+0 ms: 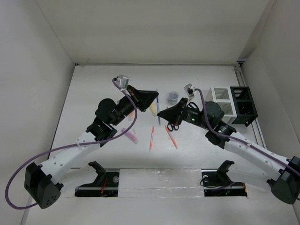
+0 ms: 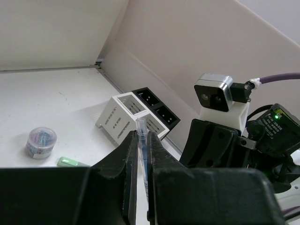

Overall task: Sort the stationery into containers
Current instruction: Close the pen cap on the pen.

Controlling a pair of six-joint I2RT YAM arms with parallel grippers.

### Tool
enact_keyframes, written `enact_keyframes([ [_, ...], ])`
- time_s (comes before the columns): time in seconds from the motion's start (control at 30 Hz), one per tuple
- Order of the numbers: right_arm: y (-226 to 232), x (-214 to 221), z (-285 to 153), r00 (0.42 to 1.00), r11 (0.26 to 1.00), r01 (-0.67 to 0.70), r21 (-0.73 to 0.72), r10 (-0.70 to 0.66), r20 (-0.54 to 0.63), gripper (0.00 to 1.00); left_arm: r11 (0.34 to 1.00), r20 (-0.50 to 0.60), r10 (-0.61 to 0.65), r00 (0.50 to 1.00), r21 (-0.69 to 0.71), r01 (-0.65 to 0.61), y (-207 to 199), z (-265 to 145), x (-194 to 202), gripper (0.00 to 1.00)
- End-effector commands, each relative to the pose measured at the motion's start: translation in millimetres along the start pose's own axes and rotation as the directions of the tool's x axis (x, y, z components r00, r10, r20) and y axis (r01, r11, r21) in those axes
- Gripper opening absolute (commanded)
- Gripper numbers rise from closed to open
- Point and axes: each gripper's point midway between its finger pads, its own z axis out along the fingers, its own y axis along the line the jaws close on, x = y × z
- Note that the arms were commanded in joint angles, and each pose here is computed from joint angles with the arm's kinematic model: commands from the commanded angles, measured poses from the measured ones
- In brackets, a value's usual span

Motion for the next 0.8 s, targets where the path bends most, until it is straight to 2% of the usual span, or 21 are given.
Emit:
enact_keyframes([
  [0.0,50,-81,-3,0.97,0.986,0.104,-0.127,-0.073,0.23,0.0,1.0,-0.06,0.018,0.998,0.006,-0.018,9,-4,24,0.0],
  [0.23,60,-92,-2,0.969,0.979,0.099,-0.176,-0.055,0.24,0.0,0.999,-0.065,0.024,0.998,-0.02,-0.026,18,-6,32,0.0],
  [0.53,64,-105,-2,0.971,0.966,0.067,-0.249,-0.006,0.239,0.0,0.999,-0.071,0.028,0.997,0.029,-0.026,14,-10,39,0.0],
  [0.77,67,-114,-2,0.969,0.961,0.096,-0.259,-0.03,0.245,0.0,0.998,-0.081,0.039,0.996,0.047,-0.036,13,-11,43,0.0],
])
